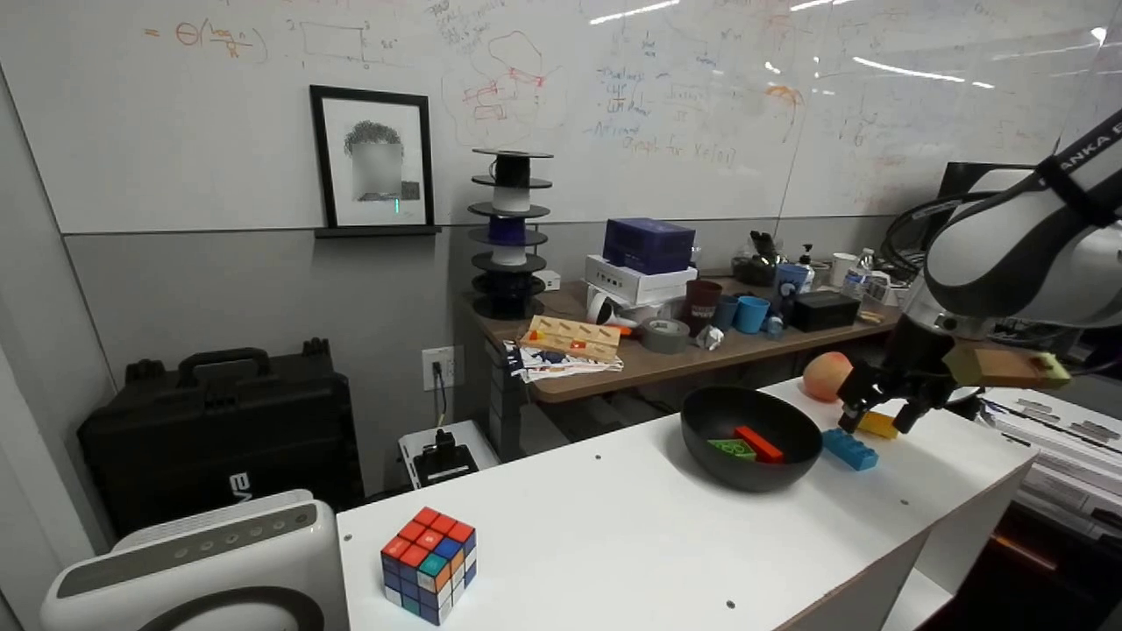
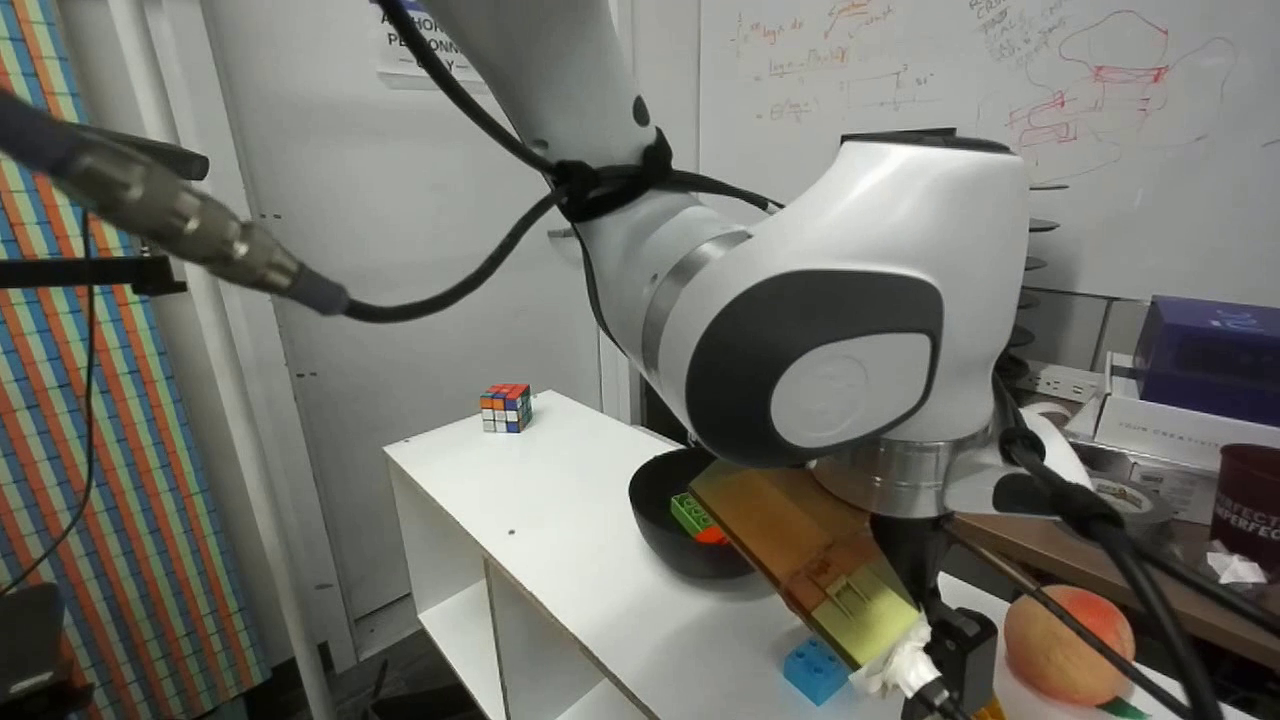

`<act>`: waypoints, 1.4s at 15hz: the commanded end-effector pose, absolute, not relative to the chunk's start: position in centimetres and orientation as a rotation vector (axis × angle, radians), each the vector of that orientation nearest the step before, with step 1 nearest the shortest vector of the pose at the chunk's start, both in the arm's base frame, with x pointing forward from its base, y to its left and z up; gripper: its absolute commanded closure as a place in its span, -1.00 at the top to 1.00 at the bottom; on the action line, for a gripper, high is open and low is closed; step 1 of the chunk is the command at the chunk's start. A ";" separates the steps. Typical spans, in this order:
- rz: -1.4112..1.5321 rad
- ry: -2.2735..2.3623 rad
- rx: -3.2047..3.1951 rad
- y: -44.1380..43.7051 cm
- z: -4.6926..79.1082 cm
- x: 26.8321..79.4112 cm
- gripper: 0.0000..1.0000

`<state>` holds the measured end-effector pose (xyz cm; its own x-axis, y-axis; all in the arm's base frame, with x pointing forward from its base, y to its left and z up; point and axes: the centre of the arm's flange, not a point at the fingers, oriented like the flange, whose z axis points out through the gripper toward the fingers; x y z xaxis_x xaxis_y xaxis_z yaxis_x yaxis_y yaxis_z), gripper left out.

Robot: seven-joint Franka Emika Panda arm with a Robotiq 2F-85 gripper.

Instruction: Pick up the green, yellow, blue and red objects and put them in the bowl

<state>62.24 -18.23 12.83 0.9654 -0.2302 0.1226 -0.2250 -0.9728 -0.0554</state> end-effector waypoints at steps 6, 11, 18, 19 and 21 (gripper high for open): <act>-0.156 0.311 -3.011 -16.7 10.9 66.2 1.00; -0.049 0.252 -3.011 -15.8 9.9 66.3 -0.03; -0.018 0.264 -3.074 -15.9 11.4 64.4 -0.68; -0.038 0.291 -3.081 -15.9 11.8 64.0 -0.68; -0.092 0.359 -3.086 -16.0 13.0 63.5 -0.69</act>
<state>64.99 -16.50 10.64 0.9833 -0.1814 0.0157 -0.1799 -0.9813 -0.0688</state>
